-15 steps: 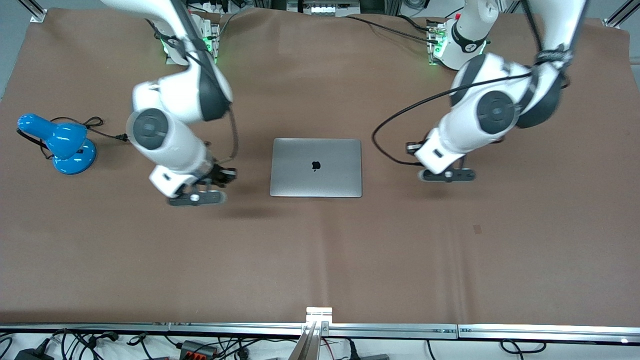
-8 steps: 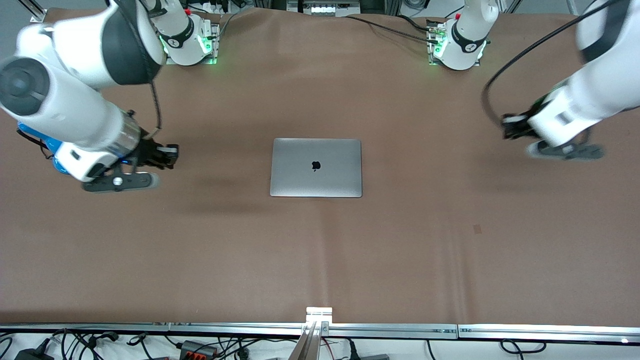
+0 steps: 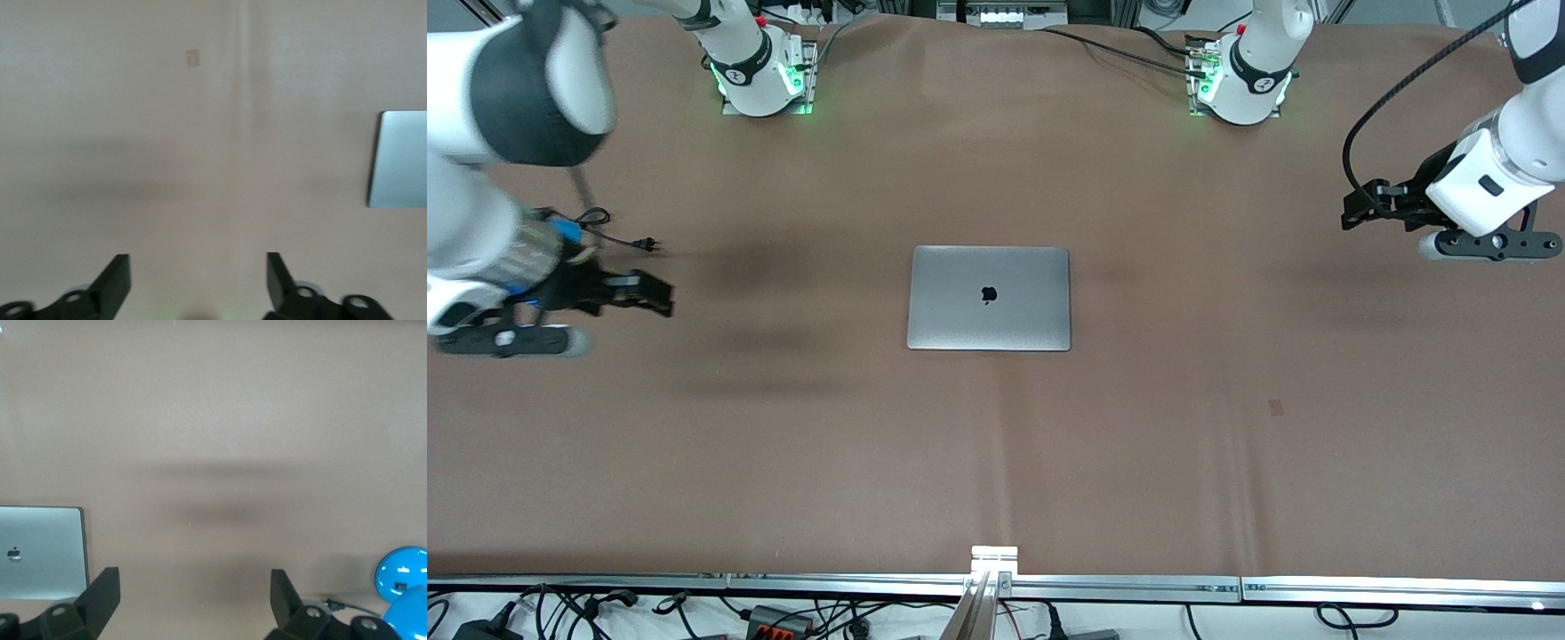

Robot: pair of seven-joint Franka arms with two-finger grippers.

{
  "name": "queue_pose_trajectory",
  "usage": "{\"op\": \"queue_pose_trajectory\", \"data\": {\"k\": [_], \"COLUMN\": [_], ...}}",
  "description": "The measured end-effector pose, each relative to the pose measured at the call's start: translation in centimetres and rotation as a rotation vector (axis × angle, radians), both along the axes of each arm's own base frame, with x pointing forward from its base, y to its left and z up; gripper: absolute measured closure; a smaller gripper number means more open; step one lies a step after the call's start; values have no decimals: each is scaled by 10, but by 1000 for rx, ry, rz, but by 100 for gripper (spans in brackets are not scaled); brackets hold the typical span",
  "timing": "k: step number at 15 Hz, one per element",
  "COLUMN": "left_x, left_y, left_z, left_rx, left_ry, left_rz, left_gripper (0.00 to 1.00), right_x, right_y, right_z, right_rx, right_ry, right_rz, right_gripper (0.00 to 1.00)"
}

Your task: Close laptop with both arms from behind

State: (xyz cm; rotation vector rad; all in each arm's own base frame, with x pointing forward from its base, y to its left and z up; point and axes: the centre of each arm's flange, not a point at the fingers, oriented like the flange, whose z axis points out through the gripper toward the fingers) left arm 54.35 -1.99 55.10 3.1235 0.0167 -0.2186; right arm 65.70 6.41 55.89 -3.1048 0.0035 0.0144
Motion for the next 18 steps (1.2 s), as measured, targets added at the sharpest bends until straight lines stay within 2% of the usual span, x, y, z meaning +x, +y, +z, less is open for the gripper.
{"op": "queue_pose_trajectory", "data": {"k": [4,8,13,15,18], "left_x": [-3,-8,-8,-8,-7], "left_y": [1,-4,-1,-1,-2], "left_z": [20,24,25,28,32], "left_rx": [54,51,49,48,46], "left_ry": [-42,-32,-33,-40,-48], "left_rz": [-17,-21,-14,-14,-14], "left_gripper": [0,0,0,0,0], "right_x": [-1,-23,-48,-64,-95], "right_y": [-71,-96,-89,-90,-91], "right_z": [23,40,34,26,19], "right_rx": [61,5,-20,-33,-36], "right_ry": [-35,-47,-37,-54,-46], "right_rz": [-58,-69,-49,-47,-40], "right_gripper": [0,0,0,0,0]}}
